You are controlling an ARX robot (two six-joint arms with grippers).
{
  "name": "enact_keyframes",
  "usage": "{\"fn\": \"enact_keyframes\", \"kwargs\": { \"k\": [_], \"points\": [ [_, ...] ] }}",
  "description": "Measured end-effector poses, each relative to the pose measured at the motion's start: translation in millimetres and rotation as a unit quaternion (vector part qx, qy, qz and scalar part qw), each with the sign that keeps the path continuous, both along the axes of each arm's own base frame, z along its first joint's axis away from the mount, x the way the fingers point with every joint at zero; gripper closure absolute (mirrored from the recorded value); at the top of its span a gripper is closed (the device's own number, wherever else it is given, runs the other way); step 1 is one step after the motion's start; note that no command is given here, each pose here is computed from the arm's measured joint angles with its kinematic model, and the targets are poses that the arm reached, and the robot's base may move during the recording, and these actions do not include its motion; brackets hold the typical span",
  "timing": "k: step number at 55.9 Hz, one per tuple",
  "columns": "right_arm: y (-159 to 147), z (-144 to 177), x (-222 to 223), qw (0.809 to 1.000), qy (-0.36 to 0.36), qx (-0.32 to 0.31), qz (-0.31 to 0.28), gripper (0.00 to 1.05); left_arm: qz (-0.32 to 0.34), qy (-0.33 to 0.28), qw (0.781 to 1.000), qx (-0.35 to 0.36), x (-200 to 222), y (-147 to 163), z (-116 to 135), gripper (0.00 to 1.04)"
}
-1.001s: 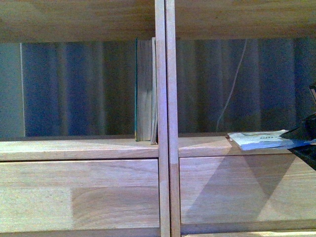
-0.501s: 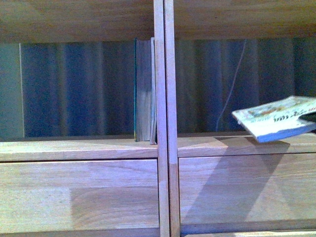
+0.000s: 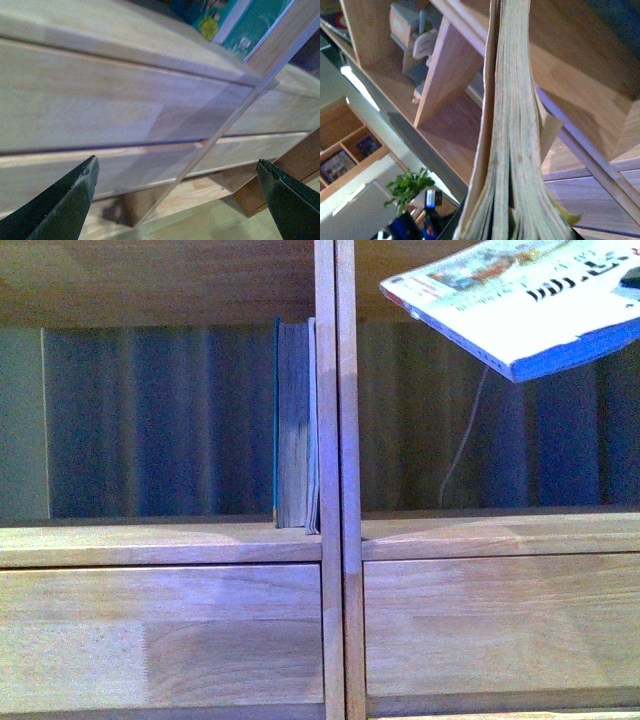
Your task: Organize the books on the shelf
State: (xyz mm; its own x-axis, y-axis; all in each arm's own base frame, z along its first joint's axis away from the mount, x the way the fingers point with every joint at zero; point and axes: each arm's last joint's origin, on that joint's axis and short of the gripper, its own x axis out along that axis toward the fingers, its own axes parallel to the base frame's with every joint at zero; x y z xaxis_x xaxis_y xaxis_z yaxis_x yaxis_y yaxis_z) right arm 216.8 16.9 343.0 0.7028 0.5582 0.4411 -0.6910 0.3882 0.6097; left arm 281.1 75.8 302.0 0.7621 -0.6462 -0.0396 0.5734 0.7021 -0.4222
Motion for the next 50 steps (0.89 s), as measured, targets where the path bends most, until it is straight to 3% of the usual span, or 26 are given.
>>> {"fn": "enact_keyframes", "kwargs": {
  "k": [7,20,27,35,50],
  "points": [
    [18.6,-2.1,-0.4,0.997,-0.044,-0.056,0.015,0.97,-0.110,-0.015,0.993,-0.049,8.5,-29.3,39.1,0.07],
    [31.7,-9.7,26.3,0.997,-0.050,-0.062,-0.002,0.97,-0.170,0.019,0.977,-0.125,14.6,-79.7,72.2,0.07],
    [43.8,-10.1,33.5,0.998,-0.042,-0.055,0.006,0.97,-0.193,0.030,0.970,-0.147,14.0,-98.9,80.1,0.07],
    [70.1,-2.4,27.1,0.996,-0.055,-0.050,0.054,0.97,-0.211,0.051,0.963,-0.159,13.0,-116.8,81.4,0.07],
    [111.4,1.0,8.2,0.990,-0.061,-0.031,0.127,0.97,-0.218,0.053,0.961,-0.161,12.1,-127.7,81.1,0.07]
  ]
}}
